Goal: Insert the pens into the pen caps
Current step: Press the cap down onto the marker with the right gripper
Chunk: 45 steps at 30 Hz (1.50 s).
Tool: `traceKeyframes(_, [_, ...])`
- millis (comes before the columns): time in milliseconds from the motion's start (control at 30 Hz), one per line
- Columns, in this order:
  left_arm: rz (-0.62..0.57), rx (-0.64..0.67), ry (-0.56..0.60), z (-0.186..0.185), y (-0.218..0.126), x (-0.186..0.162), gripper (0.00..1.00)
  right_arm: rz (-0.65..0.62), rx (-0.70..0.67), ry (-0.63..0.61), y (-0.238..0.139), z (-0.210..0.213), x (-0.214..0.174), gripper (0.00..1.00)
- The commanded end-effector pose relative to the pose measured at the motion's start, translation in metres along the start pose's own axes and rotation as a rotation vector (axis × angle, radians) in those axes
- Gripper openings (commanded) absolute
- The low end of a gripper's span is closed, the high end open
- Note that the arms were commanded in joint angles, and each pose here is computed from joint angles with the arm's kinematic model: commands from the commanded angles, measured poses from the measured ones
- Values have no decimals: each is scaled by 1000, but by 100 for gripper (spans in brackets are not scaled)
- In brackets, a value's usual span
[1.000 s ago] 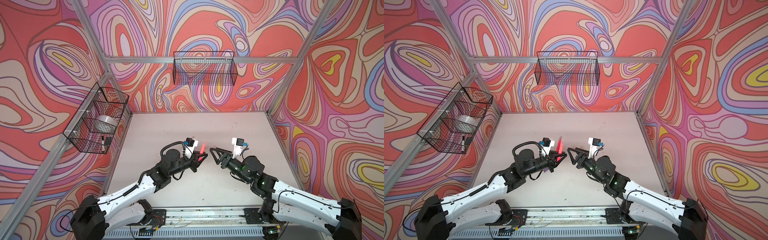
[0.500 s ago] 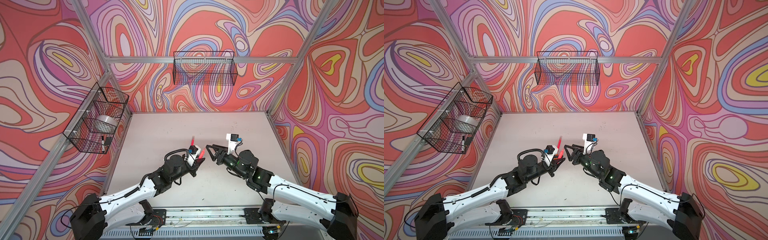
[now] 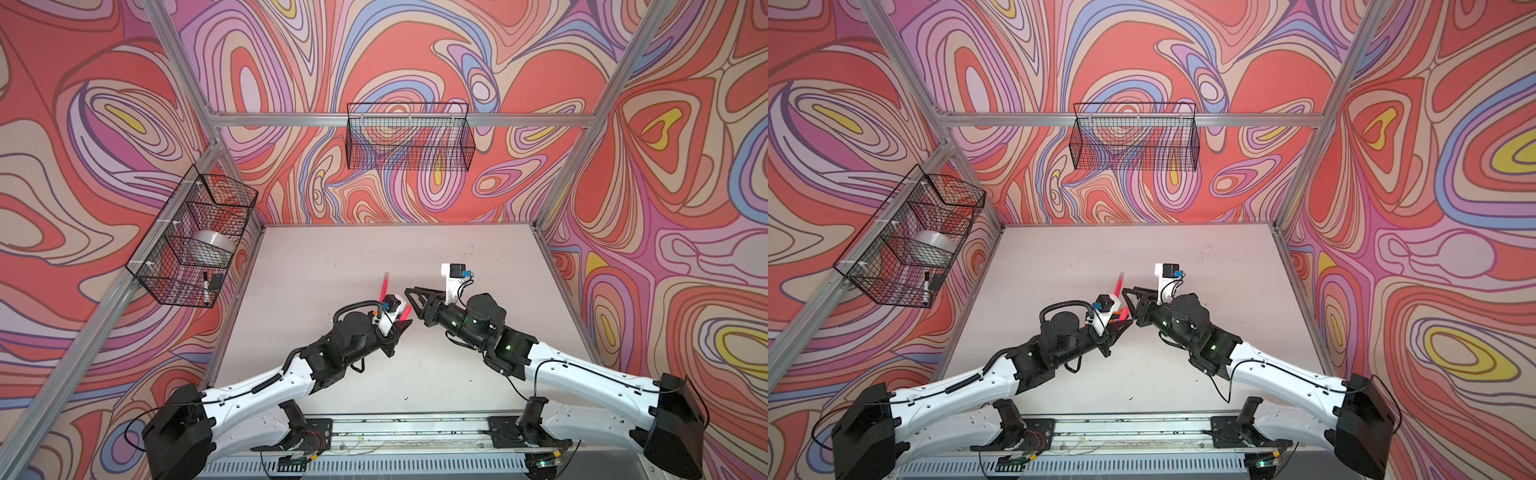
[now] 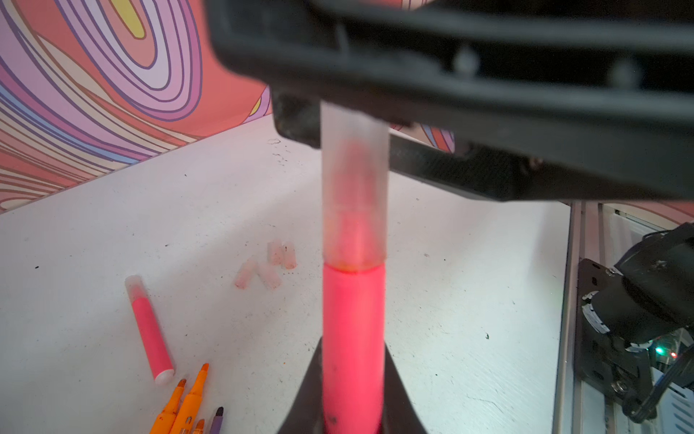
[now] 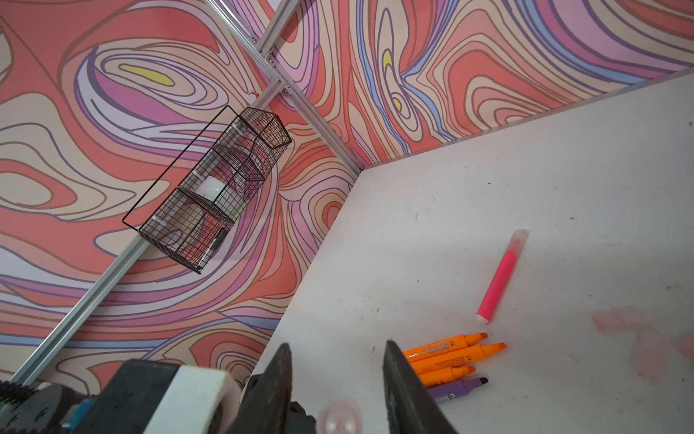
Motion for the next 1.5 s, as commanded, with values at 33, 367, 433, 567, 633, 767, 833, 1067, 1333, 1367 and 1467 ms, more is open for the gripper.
traceKeyframes(33, [0, 12, 24, 0, 4, -2, 0, -6, 14, -14, 5, 5, 9, 32])
traceKeyframes(367, [-17, 34, 21, 1, 5, 1, 0, 45, 2, -22, 16, 2, -1, 15])
traceKeyframes(433, [-19, 36, 19, 1, 5, 1, 0, 59, 3, -22, 19, 1, -4, 11])
traceKeyframes(567, [-35, 39, 2, 1, 5, 4, 0, 81, 10, -23, 21, 1, -9, 1])
traceKeyframes(633, [-47, 54, -9, 1, 5, 7, 0, 87, 18, -21, 20, 0, -12, 0])
traceKeyframes(767, [-76, 71, -21, 2, 5, 18, 0, 102, 27, -10, 17, -2, -20, 0])
traceKeyframes(833, [-90, 66, -24, 2, 4, 26, 0, 112, 41, -1, 17, -3, -26, 0])
traceKeyframes(1067, [-177, 96, -100, 26, -4, 54, 0, 132, 52, 20, 12, 0, -45, 0])
traceKeyframes(1333, [-226, 60, -118, 34, -7, 80, 0, 192, 91, 41, 21, 14, -76, 0])
traceKeyframes(1367, [-230, 41, -123, 36, -7, 83, 0, 198, 98, 39, 22, 16, -79, 0])
traceKeyframes(1467, [-239, 32, -108, 37, -10, 91, 0, 212, 109, 26, 25, 19, -86, 0])
Point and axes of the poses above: each gripper's point midway between its finger pads, its own y axis out along the fingers, its own z axis along the line the jaws close on, x = y × z, the point moved 8 cm from there along -y, back along the fingers, and after that the axes turned 15 degrees about -y, right-handed, at the moved point
